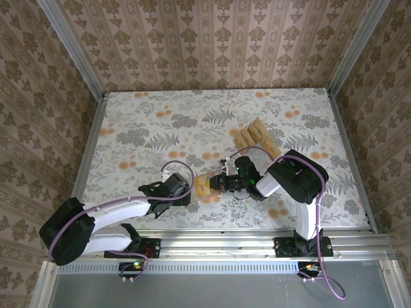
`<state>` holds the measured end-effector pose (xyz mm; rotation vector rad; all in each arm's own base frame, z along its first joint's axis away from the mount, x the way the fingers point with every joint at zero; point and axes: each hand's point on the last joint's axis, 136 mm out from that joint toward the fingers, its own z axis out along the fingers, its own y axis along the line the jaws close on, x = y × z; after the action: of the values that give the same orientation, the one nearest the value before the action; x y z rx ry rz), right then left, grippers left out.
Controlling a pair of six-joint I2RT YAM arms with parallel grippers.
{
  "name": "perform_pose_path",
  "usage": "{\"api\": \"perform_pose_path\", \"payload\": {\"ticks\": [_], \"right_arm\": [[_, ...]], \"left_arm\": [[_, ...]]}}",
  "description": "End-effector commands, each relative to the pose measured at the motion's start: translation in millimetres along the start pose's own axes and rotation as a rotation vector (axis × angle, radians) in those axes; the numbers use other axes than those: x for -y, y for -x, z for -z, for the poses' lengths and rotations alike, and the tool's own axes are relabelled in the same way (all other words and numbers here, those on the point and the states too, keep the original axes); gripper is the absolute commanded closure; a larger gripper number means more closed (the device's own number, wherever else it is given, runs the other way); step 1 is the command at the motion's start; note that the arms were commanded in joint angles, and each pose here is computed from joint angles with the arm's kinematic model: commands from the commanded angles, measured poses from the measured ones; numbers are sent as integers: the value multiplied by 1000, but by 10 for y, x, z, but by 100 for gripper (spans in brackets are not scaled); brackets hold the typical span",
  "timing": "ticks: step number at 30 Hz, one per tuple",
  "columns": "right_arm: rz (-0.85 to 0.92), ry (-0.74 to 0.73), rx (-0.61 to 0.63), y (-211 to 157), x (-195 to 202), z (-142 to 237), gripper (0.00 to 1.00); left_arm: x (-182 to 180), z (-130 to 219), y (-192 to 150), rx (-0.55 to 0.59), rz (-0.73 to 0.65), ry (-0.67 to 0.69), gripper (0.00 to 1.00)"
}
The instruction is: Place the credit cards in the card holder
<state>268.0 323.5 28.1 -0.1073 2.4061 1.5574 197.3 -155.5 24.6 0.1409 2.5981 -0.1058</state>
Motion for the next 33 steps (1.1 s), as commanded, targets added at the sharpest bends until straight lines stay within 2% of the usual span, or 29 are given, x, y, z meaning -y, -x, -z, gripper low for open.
{"api": "perform_pose_path", "payload": {"ticks": [1,11,33], "right_arm": [[-89,-140,-88,-259,416,25,100],[-107,-143,-133,-304,450,-29,100],[-126,-153,-91,-223,460,-100,100]], "left_arm": [[-76,-6,-76,-16,-3,31,0],[-77,-8,-84,-17,-3,31,0],[-75,-11,-93,-18,-4,28,0]]}}
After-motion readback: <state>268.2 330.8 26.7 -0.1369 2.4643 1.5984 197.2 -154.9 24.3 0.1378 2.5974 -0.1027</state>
